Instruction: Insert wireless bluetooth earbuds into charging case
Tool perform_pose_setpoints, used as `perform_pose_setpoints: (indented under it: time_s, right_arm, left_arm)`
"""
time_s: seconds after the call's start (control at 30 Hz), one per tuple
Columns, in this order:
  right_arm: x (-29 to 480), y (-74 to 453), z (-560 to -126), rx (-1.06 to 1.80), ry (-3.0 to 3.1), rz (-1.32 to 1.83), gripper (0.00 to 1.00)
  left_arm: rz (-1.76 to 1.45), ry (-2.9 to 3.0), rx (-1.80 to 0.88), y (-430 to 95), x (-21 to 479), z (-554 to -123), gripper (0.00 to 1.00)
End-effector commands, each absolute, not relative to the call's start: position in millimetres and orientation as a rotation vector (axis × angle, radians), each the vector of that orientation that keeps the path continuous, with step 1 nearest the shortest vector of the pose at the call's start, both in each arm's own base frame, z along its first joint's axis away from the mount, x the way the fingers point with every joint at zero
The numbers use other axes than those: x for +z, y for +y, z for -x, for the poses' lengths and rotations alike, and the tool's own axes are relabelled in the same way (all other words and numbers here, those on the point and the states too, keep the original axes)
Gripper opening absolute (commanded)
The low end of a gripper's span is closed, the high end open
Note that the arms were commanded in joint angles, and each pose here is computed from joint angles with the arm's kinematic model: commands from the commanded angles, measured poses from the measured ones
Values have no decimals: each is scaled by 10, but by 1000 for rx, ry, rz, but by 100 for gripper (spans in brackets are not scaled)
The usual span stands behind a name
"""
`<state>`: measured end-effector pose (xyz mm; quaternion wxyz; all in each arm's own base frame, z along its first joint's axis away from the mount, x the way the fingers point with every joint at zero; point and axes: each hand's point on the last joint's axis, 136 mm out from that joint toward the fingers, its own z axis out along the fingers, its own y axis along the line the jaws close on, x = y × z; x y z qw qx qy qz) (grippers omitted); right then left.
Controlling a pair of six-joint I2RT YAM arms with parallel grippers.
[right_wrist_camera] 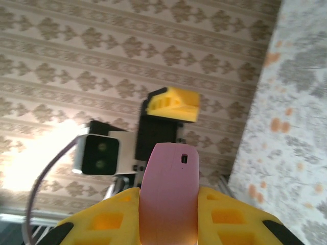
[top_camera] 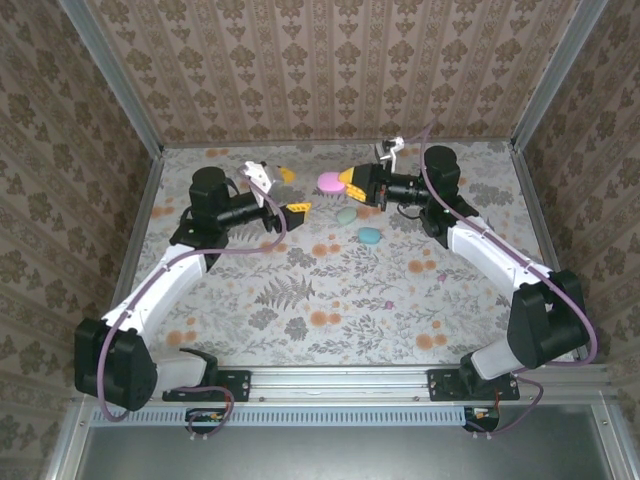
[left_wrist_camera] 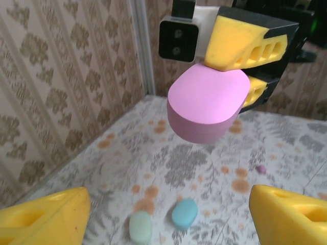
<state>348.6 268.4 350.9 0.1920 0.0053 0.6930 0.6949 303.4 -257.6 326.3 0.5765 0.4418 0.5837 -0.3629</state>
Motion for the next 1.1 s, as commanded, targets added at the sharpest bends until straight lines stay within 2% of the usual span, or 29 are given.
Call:
perform_pose_setpoints:
  time_s: [0.0,0.37,0.87,1.07]
  right_arm:
    - [4008,2664,-3305,2119,1762,75,21]
    - [4087,2778,-3340,2260,1717,67,19]
    - [4030,2878,-3346,2291,1750,88,19]
    - [4030,2886,-3350,2298,1744,85,19]
  left_arm:
    - [-1004,1185,-955,-2639,3653,-2910,81]
    - [-969,1087,-1048,-2788,3904,-2894,77]
    - [-1058,1082,-1145,-2932,3930,-2757,50]
    - [-1060,1087,-1146,-2939,3930,-2764,47]
